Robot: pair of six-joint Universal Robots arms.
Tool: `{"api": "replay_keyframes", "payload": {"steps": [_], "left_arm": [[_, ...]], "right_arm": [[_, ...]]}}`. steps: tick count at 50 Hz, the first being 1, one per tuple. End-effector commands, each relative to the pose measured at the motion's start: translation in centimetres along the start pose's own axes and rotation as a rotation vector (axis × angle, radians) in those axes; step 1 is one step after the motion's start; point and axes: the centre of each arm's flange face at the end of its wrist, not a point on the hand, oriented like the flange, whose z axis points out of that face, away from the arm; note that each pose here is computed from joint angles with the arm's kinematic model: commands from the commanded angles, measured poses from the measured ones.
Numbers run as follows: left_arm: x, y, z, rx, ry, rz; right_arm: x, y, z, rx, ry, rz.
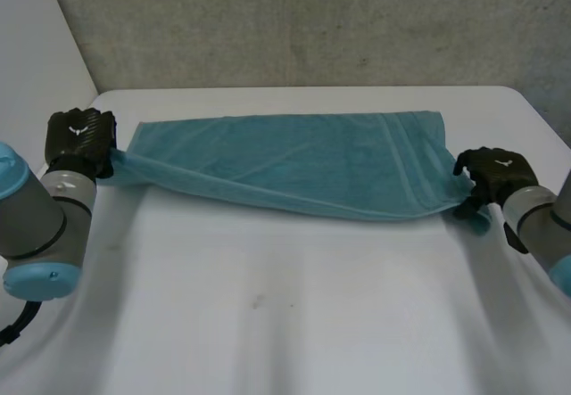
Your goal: Fold the laundry
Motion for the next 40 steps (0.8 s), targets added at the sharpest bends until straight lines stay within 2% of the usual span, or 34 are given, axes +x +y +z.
{"api": "replay_keyframes", "payload": {"steps": [1,15,24,26,27,29,32,34,35,37,38,40], "left_arm": [[-0.2,-0.2,0.0,0.004,-0.006,-0.009],[-0.2,-0.1,0.0,0.000,-0.006,-0.009],[0.1,0.4,-1.2,-0.058,0.017,0.006],[-0.3,-0.3,-2.6,-0.104,0.031,0.012],[-0.3,-0.3,-2.6,-0.104,0.031,0.012],[-0.8,-0.8,-4.6,-0.187,0.052,0.017],[-1.2,-0.9,-5.6,-0.241,0.061,0.022],[-2.8,-1.5,-7.7,-0.337,0.056,0.046],[-2.8,-1.5,-7.7,-0.337,0.056,0.046],[-3.8,-2.0,-9.8,-0.412,0.092,0.092],[-3.8,-2.0,-9.8,-0.412,0.093,0.092],[-3.9,-2.1,-10.8,-0.440,0.135,0.115]], "right_arm": [[1.4,0.9,-0.5,-0.035,0.037,0.162],[2.6,2.8,0.2,-0.111,0.008,0.203],[4.5,1.0,0.3,-0.063,0.048,0.157],[4.4,-1.9,-1.5,-0.029,0.033,0.056],[4.4,-1.9,-1.6,-0.028,0.033,0.055],[4.3,-3.2,-3.9,-0.076,-0.002,-0.084],[4.8,-3.3,-5.0,-0.122,-0.014,-0.169],[5.8,-3.3,-7.7,-0.236,-0.029,-0.336],[5.8,-3.3,-7.7,-0.237,-0.029,-0.337],[6.5,-3.2,-10.2,-0.358,-0.068,-0.486],[6.5,-3.2,-10.2,-0.359,-0.068,-0.487],[6.7,-3.7,-12.3,-0.435,-0.115,-0.597]]}}
